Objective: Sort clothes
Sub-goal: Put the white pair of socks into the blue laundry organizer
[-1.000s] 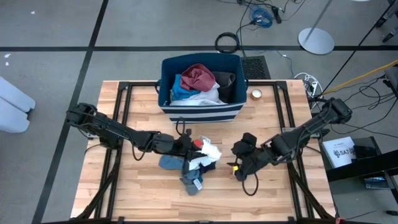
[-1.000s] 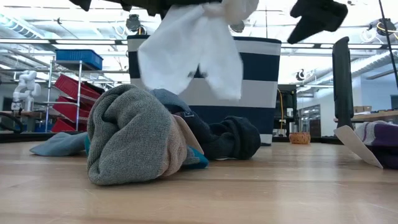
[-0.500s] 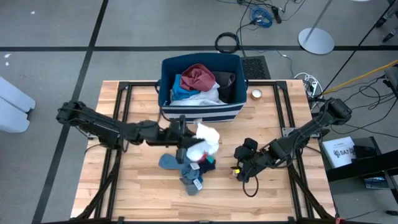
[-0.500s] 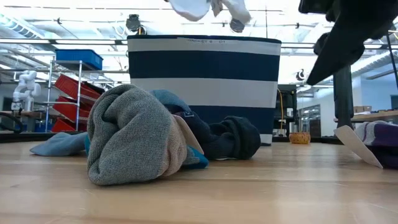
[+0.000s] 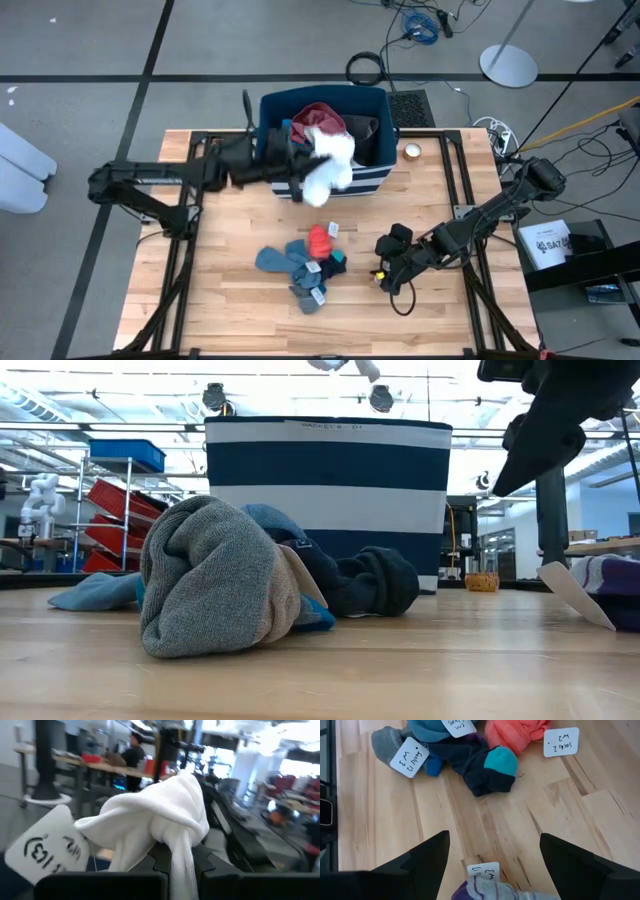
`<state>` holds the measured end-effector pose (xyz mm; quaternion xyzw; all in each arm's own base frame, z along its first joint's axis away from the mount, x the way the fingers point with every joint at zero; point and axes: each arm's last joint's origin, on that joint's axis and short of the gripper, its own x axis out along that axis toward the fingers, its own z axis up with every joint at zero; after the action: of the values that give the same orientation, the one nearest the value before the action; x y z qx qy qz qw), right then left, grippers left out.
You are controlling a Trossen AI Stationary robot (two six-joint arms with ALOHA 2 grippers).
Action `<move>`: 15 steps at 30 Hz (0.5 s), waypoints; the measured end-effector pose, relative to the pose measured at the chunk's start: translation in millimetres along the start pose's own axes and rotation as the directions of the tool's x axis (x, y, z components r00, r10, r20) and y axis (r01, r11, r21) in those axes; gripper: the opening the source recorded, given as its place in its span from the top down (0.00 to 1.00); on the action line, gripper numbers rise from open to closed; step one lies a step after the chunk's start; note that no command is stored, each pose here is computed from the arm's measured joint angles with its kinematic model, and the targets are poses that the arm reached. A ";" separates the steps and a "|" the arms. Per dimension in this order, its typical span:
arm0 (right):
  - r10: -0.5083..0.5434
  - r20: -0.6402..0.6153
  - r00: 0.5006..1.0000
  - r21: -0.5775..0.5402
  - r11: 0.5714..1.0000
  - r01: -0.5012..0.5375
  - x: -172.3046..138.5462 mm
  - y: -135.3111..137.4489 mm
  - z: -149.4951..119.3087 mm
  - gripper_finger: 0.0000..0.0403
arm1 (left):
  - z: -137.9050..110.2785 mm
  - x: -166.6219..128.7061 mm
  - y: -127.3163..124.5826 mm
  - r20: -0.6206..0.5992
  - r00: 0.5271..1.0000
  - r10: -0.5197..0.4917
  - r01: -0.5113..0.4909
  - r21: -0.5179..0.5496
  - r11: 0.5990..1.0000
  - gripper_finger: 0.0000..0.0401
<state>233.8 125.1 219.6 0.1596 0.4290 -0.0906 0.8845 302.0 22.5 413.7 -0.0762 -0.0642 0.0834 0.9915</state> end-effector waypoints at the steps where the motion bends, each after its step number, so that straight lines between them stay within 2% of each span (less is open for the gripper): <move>1: 0.003 0.002 1.000 0.000 1.000 -0.003 0.2 0.0 0.6 0.26 | 7.7 2.7 6.1 0.015 1.000 0.013 -0.013 0.001 1.000 0.94; 5: -0.002 0.001 1.000 0.008 1.000 0.002 1.0 -1.9 2.2 0.26 | 24.5 16.7 32.8 0.033 0.994 0.102 -0.099 -0.064 0.993 0.94; 8: -0.001 -0.002 1.000 0.012 1.000 0.002 1.6 -3.2 3.5 0.26 | 26.5 30.5 55.1 0.020 0.986 0.164 -0.160 -0.124 0.979 0.94; 15: 0.027 -0.031 0.999 0.017 1.000 -0.026 2.0 -3.2 3.4 0.26 | 7.5 74.1 108.3 -0.052 0.987 0.152 -0.161 -0.268 0.950 0.94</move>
<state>236.6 120.9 219.4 0.1738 0.4401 -0.0798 0.8774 356.5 142.1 412.1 -0.2176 -0.0535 0.1510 0.9628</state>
